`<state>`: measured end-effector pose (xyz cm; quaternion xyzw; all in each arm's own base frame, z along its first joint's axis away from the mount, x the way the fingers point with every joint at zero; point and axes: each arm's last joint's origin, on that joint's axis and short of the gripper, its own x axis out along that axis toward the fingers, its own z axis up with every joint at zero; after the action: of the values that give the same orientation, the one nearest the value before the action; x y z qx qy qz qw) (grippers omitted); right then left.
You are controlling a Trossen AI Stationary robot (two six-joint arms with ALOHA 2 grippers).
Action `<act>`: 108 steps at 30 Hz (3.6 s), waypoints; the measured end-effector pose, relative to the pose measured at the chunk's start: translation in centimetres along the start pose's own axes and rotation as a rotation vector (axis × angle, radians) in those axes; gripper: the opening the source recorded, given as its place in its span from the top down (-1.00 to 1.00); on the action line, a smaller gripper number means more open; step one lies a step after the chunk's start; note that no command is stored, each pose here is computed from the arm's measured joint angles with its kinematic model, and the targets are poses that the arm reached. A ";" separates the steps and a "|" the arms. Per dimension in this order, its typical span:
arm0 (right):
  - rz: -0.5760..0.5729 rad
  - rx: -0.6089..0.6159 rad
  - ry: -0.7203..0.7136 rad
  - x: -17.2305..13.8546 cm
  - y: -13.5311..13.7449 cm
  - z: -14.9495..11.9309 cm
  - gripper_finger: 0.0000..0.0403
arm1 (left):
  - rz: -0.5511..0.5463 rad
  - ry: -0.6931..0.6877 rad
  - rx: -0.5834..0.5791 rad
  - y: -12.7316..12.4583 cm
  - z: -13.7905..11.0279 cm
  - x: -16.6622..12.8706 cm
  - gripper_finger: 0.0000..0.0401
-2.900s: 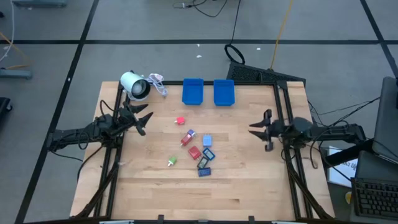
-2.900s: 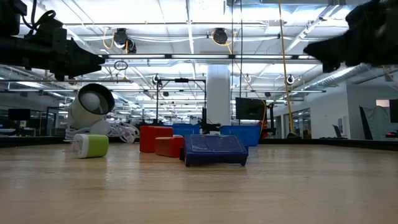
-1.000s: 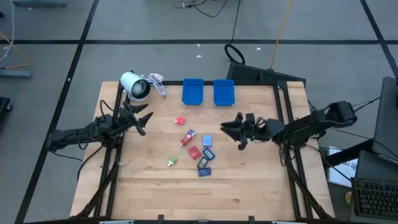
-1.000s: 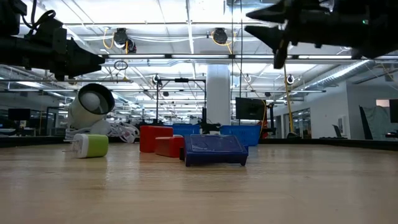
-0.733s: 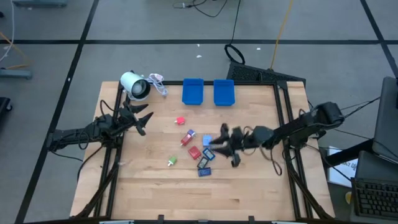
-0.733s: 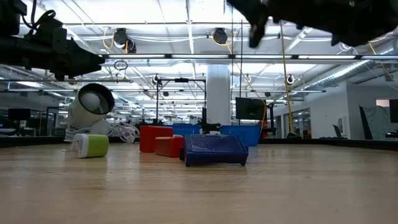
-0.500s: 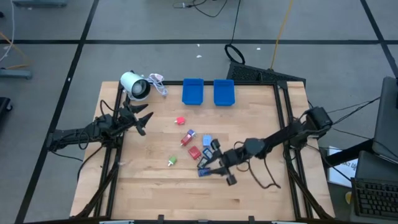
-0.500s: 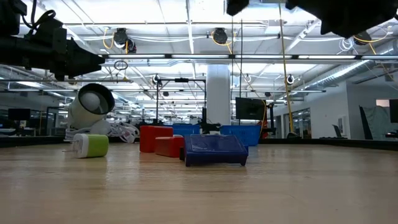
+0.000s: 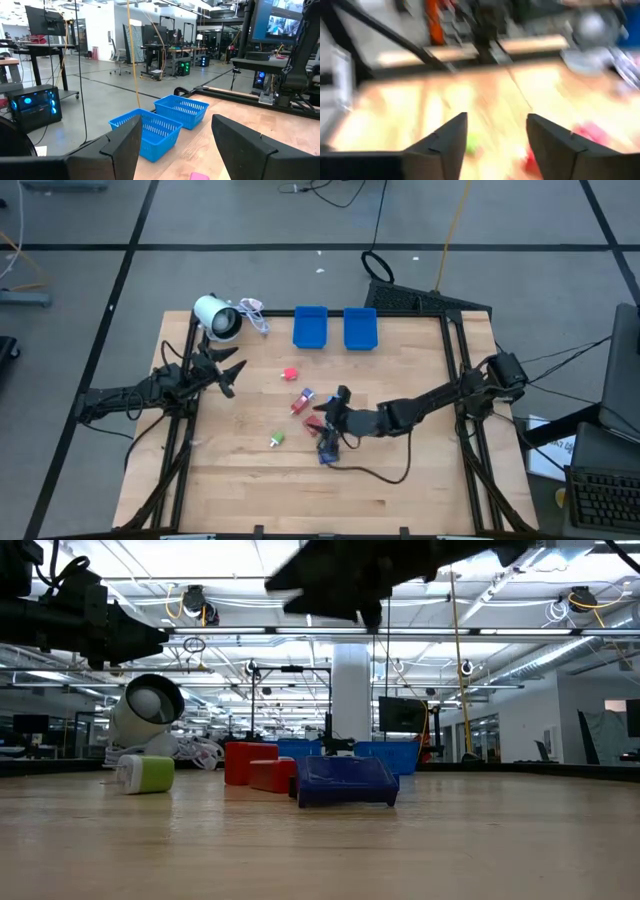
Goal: Pick & Place Office items
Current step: Put the light blue charger adapter into the left basket
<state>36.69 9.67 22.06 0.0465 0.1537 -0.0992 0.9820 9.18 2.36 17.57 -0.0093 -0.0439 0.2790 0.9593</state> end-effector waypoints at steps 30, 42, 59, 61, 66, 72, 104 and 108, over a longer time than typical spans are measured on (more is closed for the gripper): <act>-0.338 -0.075 0.597 2.1 -5.2 -6.3 -0.33 | 0.000 -0.001 0.000 0.0 0.0 0.0 -0.22; -0.480 -0.087 0.619 1.6 -6.3 -6.5 -0.33 | 0.000 -0.001 -0.001 0.0 0.0 0.0 -0.22; -0.653 -0.107 0.689 0.3 -7.3 -7.3 -0.33 | 0.000 -0.001 0.000 0.0 0.0 0.0 -0.21; -0.622 -0.075 0.686 0.4 -7.2 -7.2 -0.33 | 0.000 0.000 0.000 0.0 0.0 0.0 -0.22; -0.553 -0.008 0.665 0.5 -6.9 -6.4 -0.33 | 0.000 -0.001 0.000 0.0 0.0 0.0 -0.21; -0.449 0.125 0.623 0.7 -6.3 -5.5 -0.33 | 0.000 0.000 0.000 0.0 0.0 0.0 -0.22; -0.320 0.190 0.502 0.8 -7.7 -10.7 -0.33 | 0.000 0.000 0.000 0.0 0.0 0.0 -0.22; -0.314 0.201 0.467 0.7 -8.1 -11.1 -0.33 | 0.000 0.000 0.000 0.0 0.0 0.0 -0.22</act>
<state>32.44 3.02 10.83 0.1404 0.3701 -0.2514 0.8832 9.18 2.36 17.58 -0.0093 -0.0440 0.2789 0.9593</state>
